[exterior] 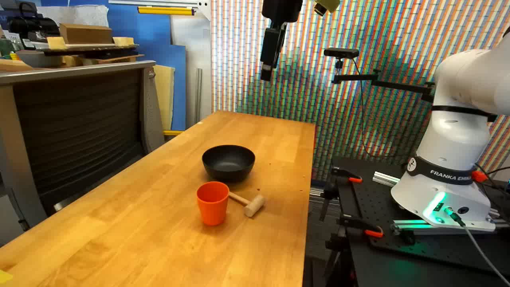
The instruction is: Place the orange cup inside the black bowl
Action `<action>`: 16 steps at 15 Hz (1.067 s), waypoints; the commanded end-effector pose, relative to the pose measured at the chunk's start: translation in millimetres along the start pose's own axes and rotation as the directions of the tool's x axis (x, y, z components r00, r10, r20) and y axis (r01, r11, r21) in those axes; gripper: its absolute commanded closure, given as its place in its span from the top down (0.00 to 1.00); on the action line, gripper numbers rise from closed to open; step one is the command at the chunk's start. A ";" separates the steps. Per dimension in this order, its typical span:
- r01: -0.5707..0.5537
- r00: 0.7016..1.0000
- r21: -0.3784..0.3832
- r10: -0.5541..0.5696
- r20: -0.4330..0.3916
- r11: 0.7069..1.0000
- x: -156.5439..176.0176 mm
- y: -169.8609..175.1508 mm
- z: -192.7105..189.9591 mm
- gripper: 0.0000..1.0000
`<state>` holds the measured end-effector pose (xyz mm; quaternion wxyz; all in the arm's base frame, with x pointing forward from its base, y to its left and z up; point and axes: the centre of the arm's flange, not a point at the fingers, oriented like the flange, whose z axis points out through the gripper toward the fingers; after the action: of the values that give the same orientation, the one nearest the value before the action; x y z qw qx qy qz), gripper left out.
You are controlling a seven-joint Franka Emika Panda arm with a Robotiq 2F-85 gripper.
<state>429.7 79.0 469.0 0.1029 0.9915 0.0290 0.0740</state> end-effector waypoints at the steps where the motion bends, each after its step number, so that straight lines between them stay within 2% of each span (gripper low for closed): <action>1: 0.000 1.000 0.000 0.000 -0.002 1.000 0.6 0.1 -0.8 1.00; 9: -0.005 1.000 0.008 0.005 -0.025 1.000 9.5 -4.3 1.6 1.00; 13: -0.088 0.984 0.172 0.112 -0.136 0.981 64.0 -62.4 53.0 1.00; 16: -0.078 0.983 0.260 0.118 -0.143 0.962 91.4 -106.8 99.0 1.00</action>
<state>482.1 134.1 406.0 0.0138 0.9888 0.0028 0.1483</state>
